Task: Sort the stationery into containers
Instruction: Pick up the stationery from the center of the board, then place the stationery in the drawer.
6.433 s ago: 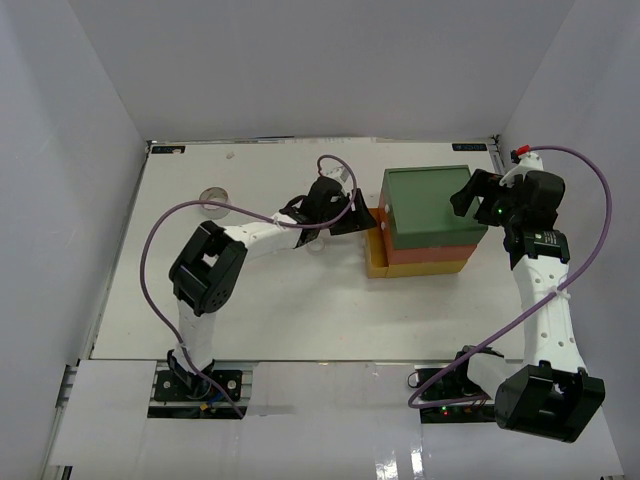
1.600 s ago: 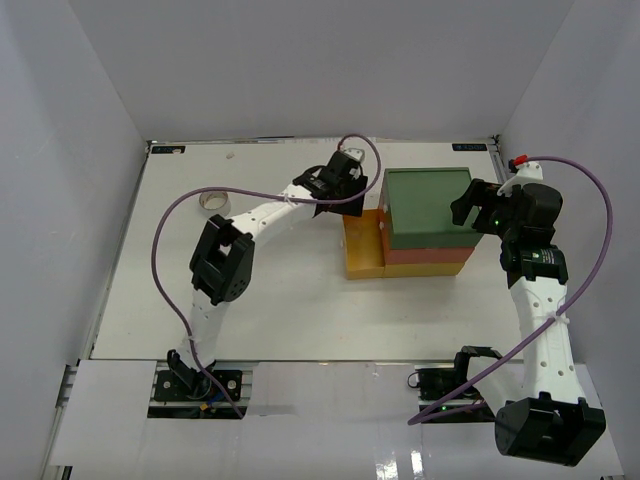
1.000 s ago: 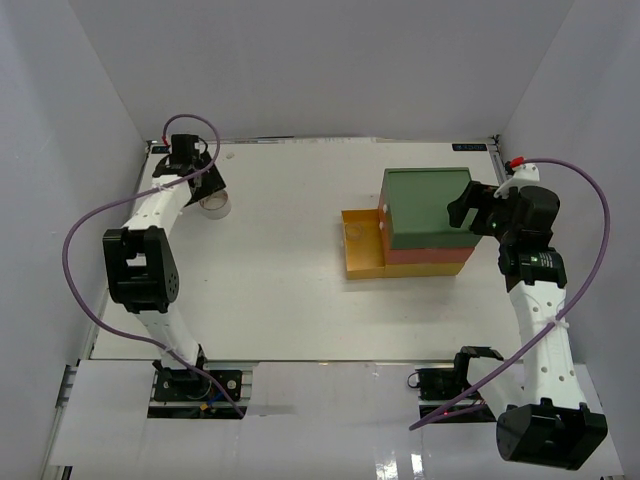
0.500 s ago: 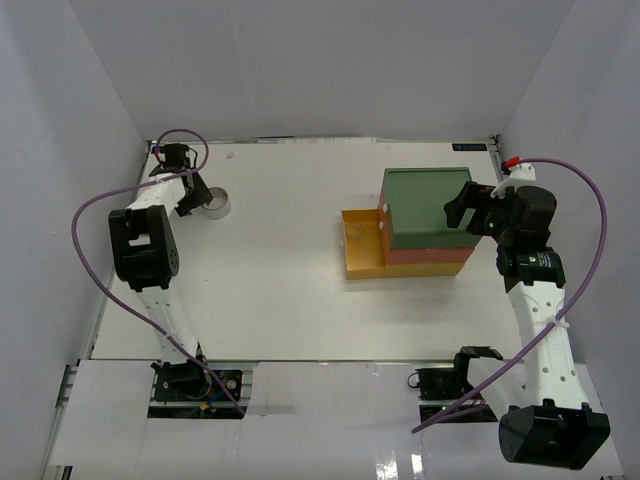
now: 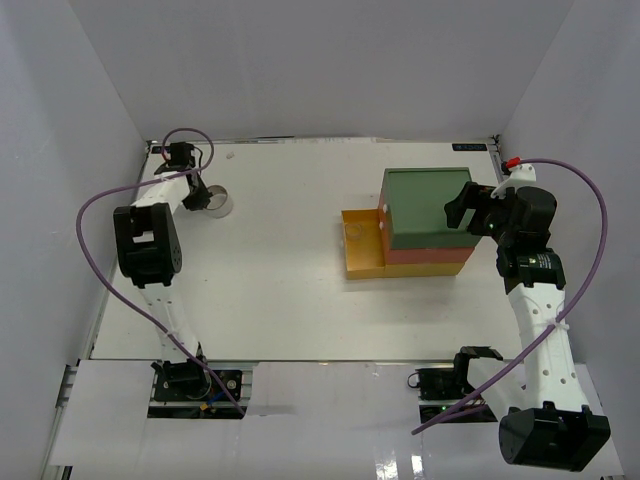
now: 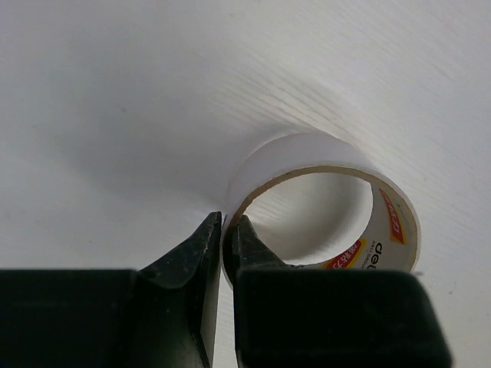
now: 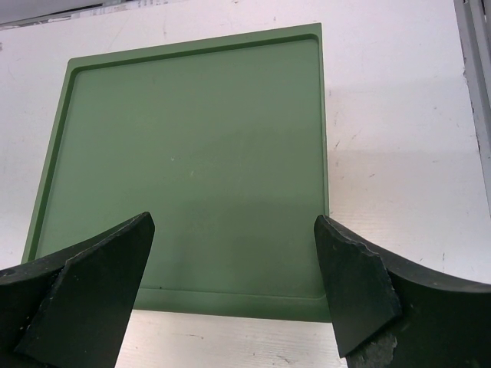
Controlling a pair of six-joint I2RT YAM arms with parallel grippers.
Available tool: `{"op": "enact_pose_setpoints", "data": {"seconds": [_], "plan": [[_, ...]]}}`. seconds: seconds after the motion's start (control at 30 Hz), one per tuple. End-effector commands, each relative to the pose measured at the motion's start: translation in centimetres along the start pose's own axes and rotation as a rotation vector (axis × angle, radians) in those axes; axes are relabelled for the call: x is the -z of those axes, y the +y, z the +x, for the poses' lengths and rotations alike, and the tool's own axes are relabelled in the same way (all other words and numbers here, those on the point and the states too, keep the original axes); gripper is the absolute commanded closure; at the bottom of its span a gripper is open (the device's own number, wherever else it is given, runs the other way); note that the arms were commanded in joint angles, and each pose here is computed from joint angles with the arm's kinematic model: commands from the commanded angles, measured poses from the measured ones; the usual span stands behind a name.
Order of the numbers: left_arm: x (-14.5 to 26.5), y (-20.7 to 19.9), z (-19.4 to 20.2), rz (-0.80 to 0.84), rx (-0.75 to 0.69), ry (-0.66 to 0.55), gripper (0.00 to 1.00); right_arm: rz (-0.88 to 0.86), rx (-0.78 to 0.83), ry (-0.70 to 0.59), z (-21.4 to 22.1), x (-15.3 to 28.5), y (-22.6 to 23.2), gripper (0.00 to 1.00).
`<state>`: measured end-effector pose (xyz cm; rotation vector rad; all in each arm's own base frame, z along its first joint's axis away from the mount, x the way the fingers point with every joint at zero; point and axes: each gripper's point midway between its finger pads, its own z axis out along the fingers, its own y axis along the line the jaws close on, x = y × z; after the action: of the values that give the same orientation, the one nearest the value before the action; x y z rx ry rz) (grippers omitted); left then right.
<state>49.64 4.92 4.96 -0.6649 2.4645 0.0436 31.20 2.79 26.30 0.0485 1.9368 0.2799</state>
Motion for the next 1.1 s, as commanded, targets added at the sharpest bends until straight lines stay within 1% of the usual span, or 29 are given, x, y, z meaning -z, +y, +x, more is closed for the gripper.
{"op": "enact_pose_setpoints", "data": {"seconds": [0.0,0.07,0.1,0.17,0.2,0.27,0.3,0.37,0.4,0.47,0.5,0.63,0.97,1.07], "plan": [[5.4,-5.3,-1.2,0.129,-0.068,-0.093,0.82,-0.008,0.021,-0.045,-0.9,0.1,0.2,0.09],[7.0,-7.7,-0.4,0.163,-0.112,-0.108,0.83,-0.003,0.021,-0.047,-0.9,0.1,0.2,0.09],[8.7,-10.1,0.5,0.208,-0.158,-0.121,0.83,-0.004,0.022,-0.051,-1.0,0.2,0.2,0.09],[10.3,-12.7,1.9,0.261,-0.21,-0.126,0.83,-0.004,0.024,-0.053,-1.1,0.2,0.2,0.09],[11.7,-15.3,3.8,0.307,-0.266,-0.122,0.83,-0.004,0.024,-0.051,-1.0,0.2,0.2,0.09],[13.8,-17.5,5.6,0.354,-0.328,-0.131,0.82,-0.004,0.024,-0.053,-1.0,0.3,0.2,0.09],[15.2,-19.7,7.8,0.398,-0.382,-0.124,0.82,-0.005,0.025,-0.056,-1.1,0.4,0.3,0.09],[17.0,-21.5,9.7,0.442,-0.431,-0.128,0.82,-0.001,0.024,-0.055,-1.0,0.4,0.2,0.09],[18.3,-23.1,11.8,0.477,-0.477,-0.121,0.82,-0.002,0.026,-0.056,-1.0,0.3,0.2,0.09],[19.9,-24.6,13.4,0.517,-0.514,-0.124,0.81,-0.003,0.024,-0.054,-1.0,0.3,0.2,0.09],[21.0,-25.8,15.1,0.549,-0.546,-0.12,0.81,-0.002,0.025,-0.059,-1.1,0.4,0.2,0.09],[22.8,-27.8,18.0,0.594,-0.607,-0.117,0.81,0.002,0.029,-0.061,-1.1,0.5,0.2,0.09],[24.2,-30.8,22.8,0.666,-0.686,-0.071,0.8,0.005,0.034,-0.065,-1.1,0.6,0.1,0.09],[24.1,-31.3,24.0,0.669,-0.712,-0.06,0.77,0.005,0.034,-0.065,-1.1,0.5,0.1,0.09]]}}
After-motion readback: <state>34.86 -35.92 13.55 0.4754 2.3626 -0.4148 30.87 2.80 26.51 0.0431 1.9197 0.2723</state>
